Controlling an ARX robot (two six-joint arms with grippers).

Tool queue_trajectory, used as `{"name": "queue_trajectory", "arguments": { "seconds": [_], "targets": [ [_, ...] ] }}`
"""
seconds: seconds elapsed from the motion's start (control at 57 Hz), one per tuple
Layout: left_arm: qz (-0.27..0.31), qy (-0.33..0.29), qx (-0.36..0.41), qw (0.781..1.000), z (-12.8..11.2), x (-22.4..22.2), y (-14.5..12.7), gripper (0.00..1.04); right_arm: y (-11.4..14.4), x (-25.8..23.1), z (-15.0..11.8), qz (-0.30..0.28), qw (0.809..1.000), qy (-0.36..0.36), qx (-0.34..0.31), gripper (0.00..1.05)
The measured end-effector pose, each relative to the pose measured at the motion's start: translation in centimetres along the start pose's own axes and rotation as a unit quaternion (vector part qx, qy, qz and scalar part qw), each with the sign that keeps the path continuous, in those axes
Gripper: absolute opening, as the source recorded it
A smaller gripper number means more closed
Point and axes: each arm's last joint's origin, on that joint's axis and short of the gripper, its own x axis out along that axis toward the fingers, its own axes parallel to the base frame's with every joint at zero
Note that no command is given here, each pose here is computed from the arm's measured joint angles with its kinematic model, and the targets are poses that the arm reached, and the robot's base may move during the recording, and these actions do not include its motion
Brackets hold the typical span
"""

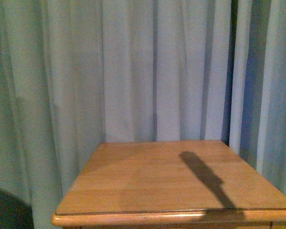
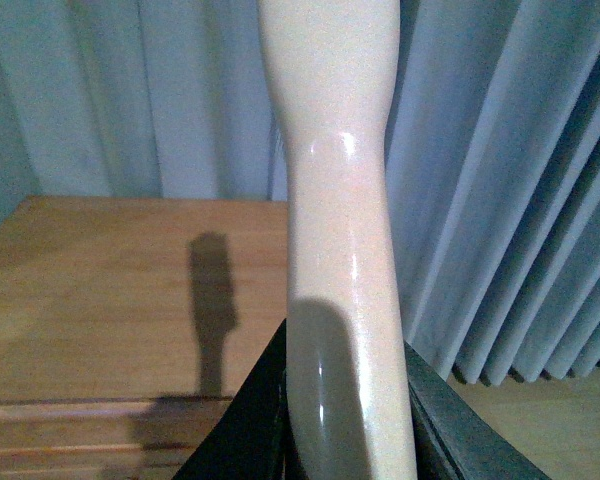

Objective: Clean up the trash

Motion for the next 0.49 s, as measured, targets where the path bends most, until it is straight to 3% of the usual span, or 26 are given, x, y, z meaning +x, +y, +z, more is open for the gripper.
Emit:
{"name": "queue_trajectory", "arguments": {
  "seconds": [0.491],
  "targets": [
    [-0.005, 0.001, 0.000, 1.000, 0.0, 0.0, 0.0, 0.27, -0.4, -1.5, 0.0, -0.021, 1.000, -0.009, 0.007, 0.20]
  ]
}}
